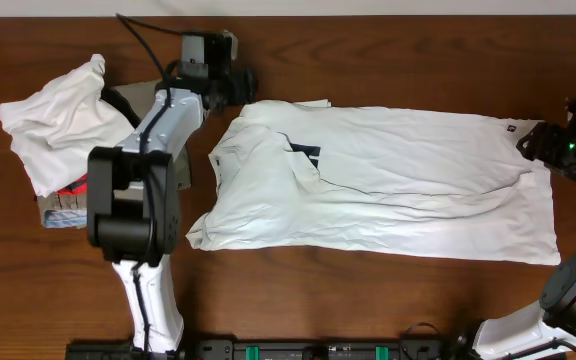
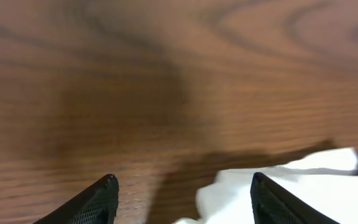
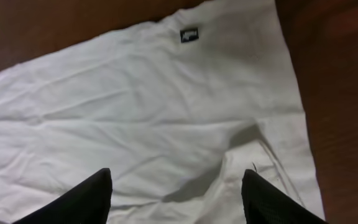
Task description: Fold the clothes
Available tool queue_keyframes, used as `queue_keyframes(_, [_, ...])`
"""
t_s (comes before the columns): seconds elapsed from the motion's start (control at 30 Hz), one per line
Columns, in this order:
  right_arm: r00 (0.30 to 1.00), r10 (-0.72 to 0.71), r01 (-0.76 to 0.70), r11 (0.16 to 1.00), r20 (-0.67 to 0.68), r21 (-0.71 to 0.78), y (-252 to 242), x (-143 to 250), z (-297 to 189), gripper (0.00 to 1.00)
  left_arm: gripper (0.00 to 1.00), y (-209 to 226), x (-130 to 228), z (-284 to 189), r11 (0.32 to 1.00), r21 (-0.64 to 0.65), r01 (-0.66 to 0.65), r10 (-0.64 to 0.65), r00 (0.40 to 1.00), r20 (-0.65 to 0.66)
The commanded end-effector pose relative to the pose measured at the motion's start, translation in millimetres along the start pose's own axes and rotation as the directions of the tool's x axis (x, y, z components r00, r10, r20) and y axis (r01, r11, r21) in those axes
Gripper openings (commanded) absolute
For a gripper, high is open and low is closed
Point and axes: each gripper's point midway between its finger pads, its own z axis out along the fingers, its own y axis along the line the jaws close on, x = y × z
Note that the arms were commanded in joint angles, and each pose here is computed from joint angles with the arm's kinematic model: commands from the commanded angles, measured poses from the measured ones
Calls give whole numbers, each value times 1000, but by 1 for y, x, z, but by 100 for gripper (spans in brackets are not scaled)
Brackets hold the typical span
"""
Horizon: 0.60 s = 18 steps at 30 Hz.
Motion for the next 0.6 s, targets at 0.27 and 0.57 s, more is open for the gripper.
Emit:
queue_keyframes(0.27, [999,-14,15,1000,-33,20,-1,8,0,63,69,-13,19,25,990,138,15,-7,999,-52])
queue_keyframes(0.57, [999,-9,10,1000,-48,19,-1,12,0,62,68,-25,29,30,979,201,20,-3,996,-85])
